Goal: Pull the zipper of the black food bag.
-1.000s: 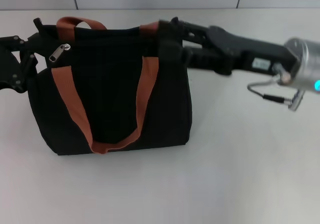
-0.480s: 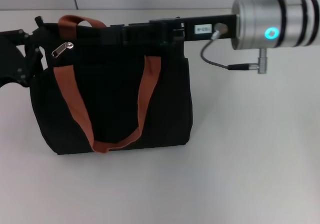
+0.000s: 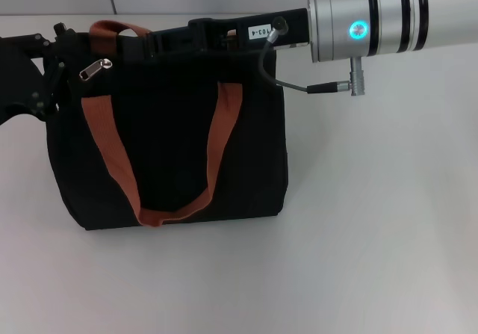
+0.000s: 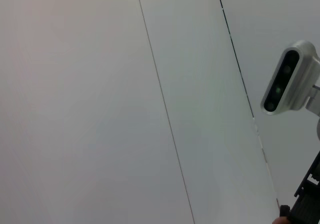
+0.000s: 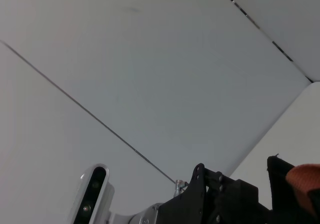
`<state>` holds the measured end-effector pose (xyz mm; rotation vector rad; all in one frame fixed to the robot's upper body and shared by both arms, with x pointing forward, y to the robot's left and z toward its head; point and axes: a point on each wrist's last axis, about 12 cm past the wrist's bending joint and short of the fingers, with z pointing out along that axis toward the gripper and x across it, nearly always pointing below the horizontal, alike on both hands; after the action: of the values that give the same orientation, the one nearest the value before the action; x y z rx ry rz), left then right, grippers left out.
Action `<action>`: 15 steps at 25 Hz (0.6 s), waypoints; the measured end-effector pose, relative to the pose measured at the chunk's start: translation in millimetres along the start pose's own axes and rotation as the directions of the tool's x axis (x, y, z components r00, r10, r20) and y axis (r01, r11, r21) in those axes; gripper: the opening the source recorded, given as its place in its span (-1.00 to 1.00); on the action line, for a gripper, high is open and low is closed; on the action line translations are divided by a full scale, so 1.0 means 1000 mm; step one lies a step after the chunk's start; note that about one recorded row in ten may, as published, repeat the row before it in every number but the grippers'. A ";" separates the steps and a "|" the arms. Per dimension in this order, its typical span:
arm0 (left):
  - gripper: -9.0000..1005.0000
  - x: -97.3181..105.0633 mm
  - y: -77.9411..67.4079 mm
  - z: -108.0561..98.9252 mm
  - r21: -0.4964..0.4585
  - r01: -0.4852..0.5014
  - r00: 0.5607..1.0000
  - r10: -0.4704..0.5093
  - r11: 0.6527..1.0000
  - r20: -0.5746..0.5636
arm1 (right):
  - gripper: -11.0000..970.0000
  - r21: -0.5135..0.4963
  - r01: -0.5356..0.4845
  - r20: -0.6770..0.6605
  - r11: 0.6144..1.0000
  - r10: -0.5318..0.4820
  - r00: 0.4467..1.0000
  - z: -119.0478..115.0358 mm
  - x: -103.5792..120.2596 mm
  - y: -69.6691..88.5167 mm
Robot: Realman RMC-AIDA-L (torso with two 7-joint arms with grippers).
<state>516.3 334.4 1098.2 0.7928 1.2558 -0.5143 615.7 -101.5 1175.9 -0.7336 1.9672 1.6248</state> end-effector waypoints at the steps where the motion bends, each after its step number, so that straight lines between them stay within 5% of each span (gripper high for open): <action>1: -0.98 0.000 0.000 0.000 0.000 -0.002 1.000 0.002 1.000 0.001 | 0.09 0.000 -0.020 0.000 1.000 0.020 1.000 0.001 -0.001 0.000; 6: -0.98 0.000 0.000 0.000 0.000 -0.013 1.000 0.013 1.000 0.003 | -0.07 0.001 -0.088 -0.003 0.996 0.088 0.996 0.001 -0.002 0.001; 15: -0.98 0.000 -0.002 -0.002 -0.002 -0.011 1.000 0.011 1.000 0.011 | -0.07 -0.001 -0.148 -0.035 0.989 0.148 0.988 0.005 -0.001 0.004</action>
<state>513.2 334.8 1097.9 0.7943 1.2414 -0.5081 614.4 -95.9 1178.5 -0.6341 2.0884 1.7114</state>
